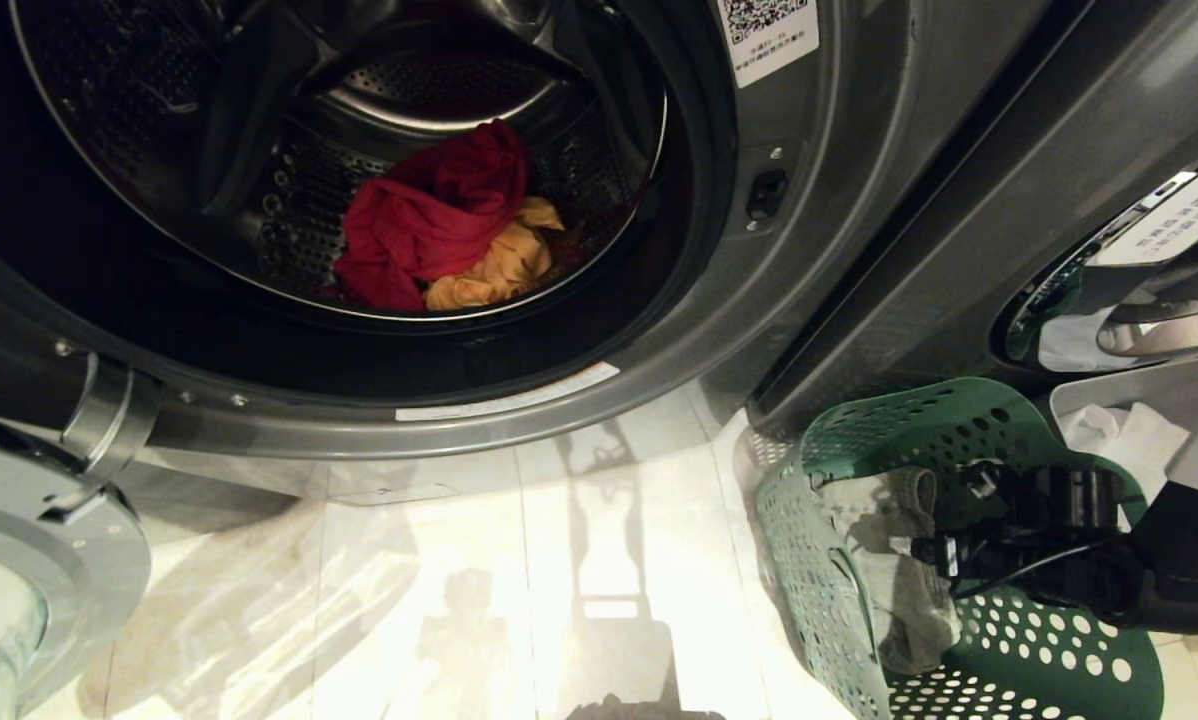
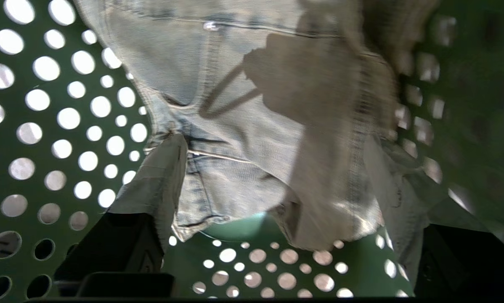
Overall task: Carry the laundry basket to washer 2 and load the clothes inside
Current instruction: Place the clothes into the washing machine
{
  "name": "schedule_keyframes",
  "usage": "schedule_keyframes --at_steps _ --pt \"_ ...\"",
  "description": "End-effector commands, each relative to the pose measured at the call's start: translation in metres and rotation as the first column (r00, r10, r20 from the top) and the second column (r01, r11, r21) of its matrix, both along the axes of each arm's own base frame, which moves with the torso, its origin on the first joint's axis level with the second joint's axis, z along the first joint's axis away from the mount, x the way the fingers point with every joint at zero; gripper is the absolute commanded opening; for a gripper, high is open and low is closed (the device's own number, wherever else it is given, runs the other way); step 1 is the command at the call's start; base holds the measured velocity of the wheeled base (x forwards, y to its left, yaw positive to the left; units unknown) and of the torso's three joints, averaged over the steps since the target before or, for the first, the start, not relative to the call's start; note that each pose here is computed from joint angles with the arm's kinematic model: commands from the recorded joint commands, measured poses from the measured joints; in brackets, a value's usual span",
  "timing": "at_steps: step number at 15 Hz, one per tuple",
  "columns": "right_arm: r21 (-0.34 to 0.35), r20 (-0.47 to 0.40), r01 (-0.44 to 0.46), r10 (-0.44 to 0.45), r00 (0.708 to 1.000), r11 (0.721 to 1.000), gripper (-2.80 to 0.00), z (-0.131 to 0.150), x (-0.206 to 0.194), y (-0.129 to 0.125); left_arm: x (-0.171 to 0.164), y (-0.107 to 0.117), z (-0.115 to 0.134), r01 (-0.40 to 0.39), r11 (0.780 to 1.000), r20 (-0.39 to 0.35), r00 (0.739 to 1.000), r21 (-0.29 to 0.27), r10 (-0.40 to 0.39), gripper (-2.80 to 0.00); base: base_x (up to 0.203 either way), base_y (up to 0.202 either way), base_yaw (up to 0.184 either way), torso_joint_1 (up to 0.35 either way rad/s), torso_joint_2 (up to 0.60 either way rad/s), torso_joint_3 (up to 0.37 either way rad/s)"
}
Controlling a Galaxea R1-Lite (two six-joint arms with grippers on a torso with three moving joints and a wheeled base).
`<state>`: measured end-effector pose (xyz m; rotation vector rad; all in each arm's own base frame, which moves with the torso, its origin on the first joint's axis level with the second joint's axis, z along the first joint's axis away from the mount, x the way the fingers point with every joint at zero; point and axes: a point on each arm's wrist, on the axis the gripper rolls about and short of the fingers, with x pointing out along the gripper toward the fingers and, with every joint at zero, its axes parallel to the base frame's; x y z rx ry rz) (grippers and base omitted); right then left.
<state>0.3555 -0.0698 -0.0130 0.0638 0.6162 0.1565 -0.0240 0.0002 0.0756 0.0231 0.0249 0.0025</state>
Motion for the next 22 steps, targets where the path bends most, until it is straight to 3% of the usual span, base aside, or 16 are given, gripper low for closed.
schedule_keyframes --at_steps 1,3,5,7,14,21,22 --pt "-0.005 -0.004 -0.028 0.028 1.000 1.000 0.00 -0.011 0.009 0.009 0.000 0.000 0.000 -0.001 1.000 0.000 1.000 0.000 0.001 -2.80 0.000 0.000 0.000 0.000 0.00 0.000" --pt "-0.066 0.031 0.001 0.001 1.000 0.998 0.00 -0.011 0.024 0.007 0.000 0.000 0.000 0.000 1.000 0.000 1.000 0.000 0.000 -2.80 0.000 0.000 0.000 0.000 0.00 0.000" --pt "-0.190 0.067 0.050 -0.038 0.997 0.981 0.00 -0.009 0.037 0.004 0.000 0.000 0.000 -0.001 1.000 0.000 1.000 0.000 0.001 -2.80 0.000 0.000 0.000 0.000 0.00 0.000" --pt "-0.269 0.103 0.021 0.007 0.995 0.963 0.00 -0.007 0.045 0.002 0.000 0.000 0.000 0.000 1.000 0.000 1.000 0.000 0.000 -2.80 0.000 0.000 0.000 0.000 0.00 0.000" --pt "-0.274 0.113 0.001 0.031 0.993 0.962 0.00 -0.041 0.071 0.004 0.000 0.000 0.000 0.000 1.000 0.000 1.000 0.000 0.000 -2.80 0.000 0.000 0.000 0.000 0.00 0.000" --pt "-0.273 0.138 -0.025 0.064 0.988 0.962 0.00 -0.050 0.082 0.018 0.000 0.000 0.000 0.001 1.000 0.000 1.000 0.000 -0.001 -2.80 0.000 0.000 0.000 0.000 0.00 0.000" --pt "-0.274 0.147 -0.022 0.064 0.987 0.961 -2.80 -0.050 0.083 0.018 0.000 0.000 0.000 -0.001 1.000 0.000 1.000 0.000 0.001 -2.80 0.000 0.000 0.000 0.000 0.00 0.000"
